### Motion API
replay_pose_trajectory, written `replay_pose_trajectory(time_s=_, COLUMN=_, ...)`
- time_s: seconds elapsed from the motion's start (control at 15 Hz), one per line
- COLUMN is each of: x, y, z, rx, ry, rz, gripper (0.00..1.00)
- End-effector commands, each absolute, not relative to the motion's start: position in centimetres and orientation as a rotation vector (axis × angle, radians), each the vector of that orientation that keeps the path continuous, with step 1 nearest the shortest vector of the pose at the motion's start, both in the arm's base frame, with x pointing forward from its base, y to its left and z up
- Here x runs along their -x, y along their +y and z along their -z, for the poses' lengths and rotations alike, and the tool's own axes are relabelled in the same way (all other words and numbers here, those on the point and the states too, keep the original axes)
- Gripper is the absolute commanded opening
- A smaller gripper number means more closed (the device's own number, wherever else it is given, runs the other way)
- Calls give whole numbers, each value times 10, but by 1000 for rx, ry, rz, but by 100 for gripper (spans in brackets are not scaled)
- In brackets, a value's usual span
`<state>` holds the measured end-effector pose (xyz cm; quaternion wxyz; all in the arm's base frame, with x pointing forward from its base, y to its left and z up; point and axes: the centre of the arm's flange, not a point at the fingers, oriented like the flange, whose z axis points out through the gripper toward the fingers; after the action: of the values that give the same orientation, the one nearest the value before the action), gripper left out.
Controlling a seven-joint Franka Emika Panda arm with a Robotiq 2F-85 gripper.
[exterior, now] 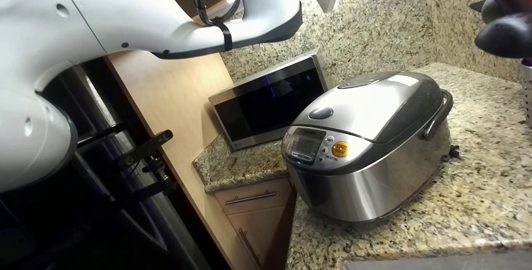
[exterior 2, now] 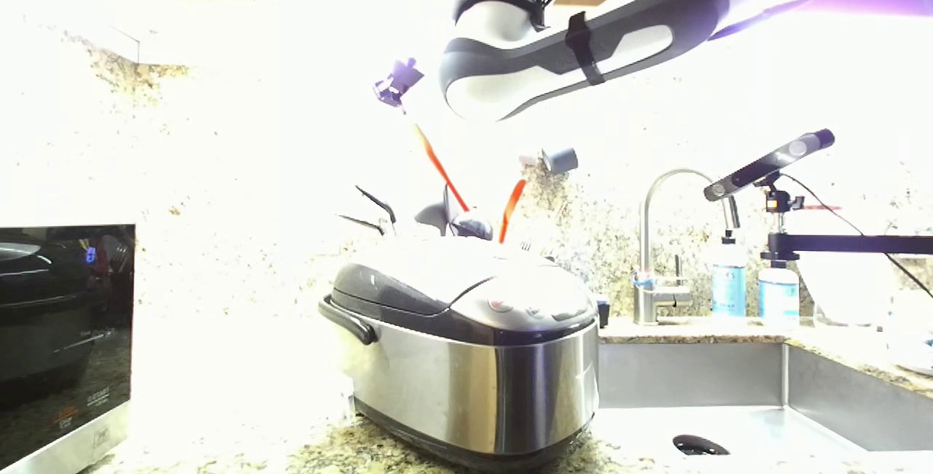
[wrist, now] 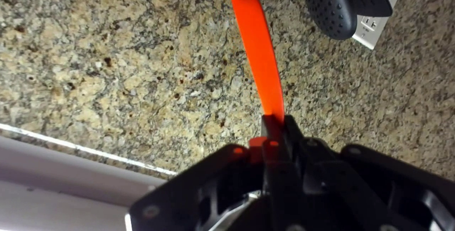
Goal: Pick up an orange ladle and put it on the counter top
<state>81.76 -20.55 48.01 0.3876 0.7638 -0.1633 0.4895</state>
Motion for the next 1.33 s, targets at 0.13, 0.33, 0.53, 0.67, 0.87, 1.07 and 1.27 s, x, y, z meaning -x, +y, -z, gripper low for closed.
replay_pose_trajectory(time_s=0.13, x=-743, y=-193, z=-484, rx=-1953, ry=-364, rz=-1247, gripper=2)
replay_pose_trajectory(time_s=0.33, x=-743, y=-190, z=-484, rx=-1870, ry=-336, rz=-1255, gripper=2)
replay_pose_trajectory(time_s=0.53, x=-744, y=-186, z=-486, rx=-1814, ry=-273, rz=-1262, gripper=2)
replay_pose_trajectory(time_s=0.67, x=-745, y=-181, z=-486, rx=-1789, ry=-233, rz=-1261, gripper=2)
replay_pose_trajectory(time_s=0.87, x=-747, y=-172, z=-487, rx=-1742, ry=-168, rz=-1298, gripper=2)
replay_pose_trajectory(time_s=1.07, x=-749, y=-160, z=-489, rx=-1691, ry=-106, rz=-1353, gripper=2)
replay_pose_trajectory(time_s=1.27, x=-751, y=-149, z=-490, rx=-1651, ry=-56, rz=-1402, gripper=2)
